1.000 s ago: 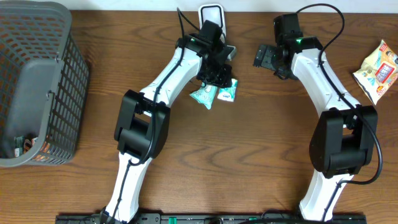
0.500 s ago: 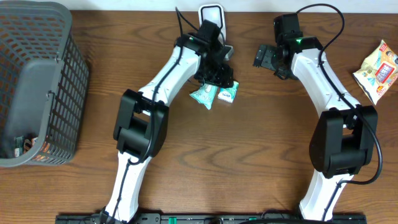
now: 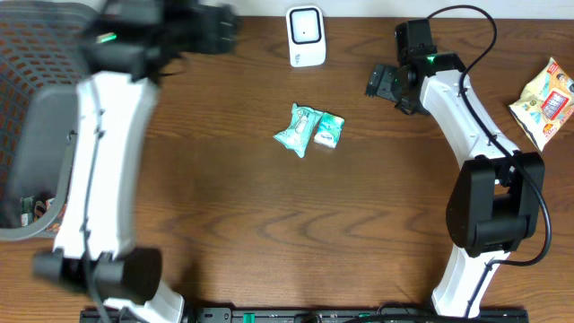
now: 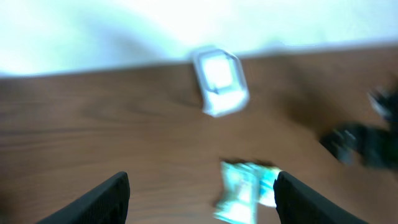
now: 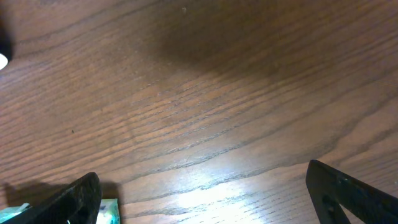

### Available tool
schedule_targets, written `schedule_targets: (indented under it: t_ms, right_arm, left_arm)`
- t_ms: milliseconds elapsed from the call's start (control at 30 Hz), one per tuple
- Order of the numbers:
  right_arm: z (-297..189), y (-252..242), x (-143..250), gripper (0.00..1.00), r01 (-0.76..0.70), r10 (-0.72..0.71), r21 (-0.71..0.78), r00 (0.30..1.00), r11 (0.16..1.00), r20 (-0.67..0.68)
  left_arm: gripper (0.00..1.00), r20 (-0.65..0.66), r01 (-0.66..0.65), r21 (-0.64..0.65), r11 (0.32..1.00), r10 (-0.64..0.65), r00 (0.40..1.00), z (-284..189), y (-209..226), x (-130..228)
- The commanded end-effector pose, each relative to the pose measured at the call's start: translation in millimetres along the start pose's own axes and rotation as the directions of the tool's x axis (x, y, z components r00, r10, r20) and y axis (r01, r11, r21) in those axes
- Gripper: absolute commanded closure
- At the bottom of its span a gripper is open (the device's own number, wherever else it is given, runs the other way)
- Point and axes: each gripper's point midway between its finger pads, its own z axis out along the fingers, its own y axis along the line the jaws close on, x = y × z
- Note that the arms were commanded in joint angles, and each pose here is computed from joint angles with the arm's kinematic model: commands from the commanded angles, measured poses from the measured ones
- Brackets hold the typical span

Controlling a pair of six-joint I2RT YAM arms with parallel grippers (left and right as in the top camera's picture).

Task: Scan the item barcode
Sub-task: 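Reach the left gripper into the basket and grasp the Kleenex pack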

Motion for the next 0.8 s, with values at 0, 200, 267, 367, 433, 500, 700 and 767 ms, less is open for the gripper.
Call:
schedule_targets:
  t_ms: [0,200,267,367,433,500,700,767]
  right_arm:
    - [4.4,1.8,6.1,0.01,0.022,-0.022,0.009,1.000,1.000,-0.013]
    - [4.4,2.0,6.2,0.01,0.022,-0.022,0.008,1.000,1.000,-0.013]
    - [4.4,2.0,6.2,0.01,0.022,-0.022,0.008,1.000,1.000,-0.013]
    - [4.4,2.0,6.2,0.01,0.022,-0.022,0.008,1.000,1.000,-0.013]
    - [4.4,2.1,6.2,0.01,0.022,-0.022,0.008,1.000,1.000,-0.013]
    - [4.4,2.0,6.1,0.01,0.022,-0.022,0.008,1.000,1.000,-0.013]
    - [4.4,2.0,6.2,0.01,0.022,-0.022,0.008,1.000,1.000,-0.013]
    - [4.4,2.0,6.2,0.01,0.022,-0.022,0.008,1.000,1.000,-0.013]
  left_arm:
    - [0.27,0.043,0.068,-0.296,0.953,-0.058,0.997,-33.3,80.8,-3.9]
    - [0.27,0.047,0.204,-0.523,0.828,-0.211,0.976,-68.1,176.7,22.6]
    - [0.27,0.050,0.241,-0.556,0.796,-0.257,0.965,-75.3,199.5,33.1]
    - [0.27,0.061,0.283,-0.599,0.749,-0.310,0.949,-87.4,230.0,46.9]
    - [0.27,0.068,0.306,-0.621,0.722,-0.339,0.938,-95.5,245.6,55.0]
    - [0.27,0.072,0.331,-0.643,0.691,-0.376,0.924,-104.0,260.8,66.0]
    - [0.27,0.057,0.381,-0.700,0.604,-0.484,0.873,-123.3,299.3,105.7]
    - [0.27,0.042,0.389,-0.712,0.585,-0.517,0.855,-125.1,306.6,119.5]
